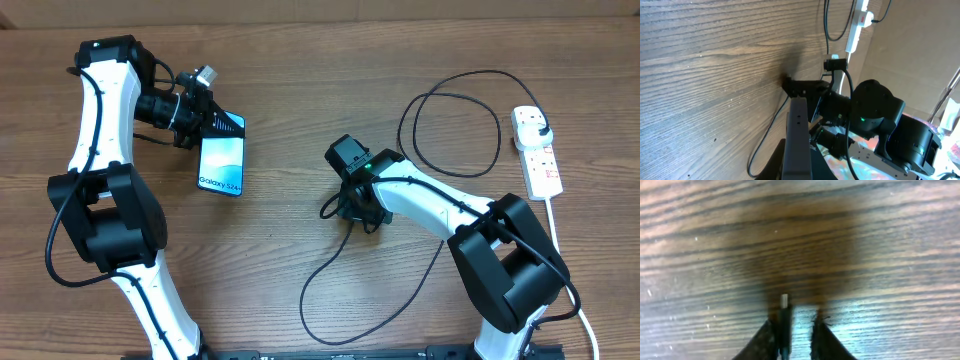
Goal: Plug charger to phone and switch on socket
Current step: 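Lower the right gripper and close it on the cable plug, then lift the plug toward the phone's bottom while the left gripper raises the phone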
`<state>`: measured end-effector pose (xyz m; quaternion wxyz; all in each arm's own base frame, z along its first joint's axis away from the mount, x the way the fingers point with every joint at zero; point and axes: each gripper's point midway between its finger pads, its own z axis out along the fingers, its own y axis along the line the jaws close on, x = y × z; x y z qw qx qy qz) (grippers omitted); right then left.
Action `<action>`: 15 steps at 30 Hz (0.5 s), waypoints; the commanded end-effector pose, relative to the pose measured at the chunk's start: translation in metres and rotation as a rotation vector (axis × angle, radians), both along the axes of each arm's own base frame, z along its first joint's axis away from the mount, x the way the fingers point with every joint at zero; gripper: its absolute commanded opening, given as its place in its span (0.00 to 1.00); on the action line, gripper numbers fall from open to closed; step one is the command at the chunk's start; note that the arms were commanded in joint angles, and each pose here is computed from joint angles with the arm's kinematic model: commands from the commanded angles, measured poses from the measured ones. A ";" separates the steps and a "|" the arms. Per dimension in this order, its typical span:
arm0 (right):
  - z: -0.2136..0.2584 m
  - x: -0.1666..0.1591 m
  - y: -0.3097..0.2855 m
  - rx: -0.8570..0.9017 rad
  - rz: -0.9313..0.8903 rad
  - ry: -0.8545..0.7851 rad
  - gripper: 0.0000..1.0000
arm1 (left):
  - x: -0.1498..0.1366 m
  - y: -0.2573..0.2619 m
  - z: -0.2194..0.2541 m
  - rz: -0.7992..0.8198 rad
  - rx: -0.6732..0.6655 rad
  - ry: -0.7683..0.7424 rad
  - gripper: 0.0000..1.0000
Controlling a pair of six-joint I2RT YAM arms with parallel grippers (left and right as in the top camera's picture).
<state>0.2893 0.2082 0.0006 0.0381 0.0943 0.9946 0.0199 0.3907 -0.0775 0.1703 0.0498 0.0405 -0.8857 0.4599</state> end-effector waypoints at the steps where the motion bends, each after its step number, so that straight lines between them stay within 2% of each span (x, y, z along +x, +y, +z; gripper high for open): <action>1: -0.002 0.005 0.001 -0.006 -0.001 -0.007 0.10 | 0.004 -0.003 0.008 -0.004 -0.030 -0.039 0.05; 5: -0.002 0.005 0.001 -0.006 0.000 -0.007 0.04 | 0.004 -0.003 0.008 -0.004 -0.030 -0.038 0.05; 12: 0.001 0.003 0.004 0.010 0.000 0.011 0.04 | 0.004 -0.004 0.009 -0.001 -0.038 -0.039 0.05; 15: 0.007 0.001 0.018 0.090 0.005 0.050 0.04 | 0.007 -0.007 0.014 0.010 -0.072 -0.051 0.05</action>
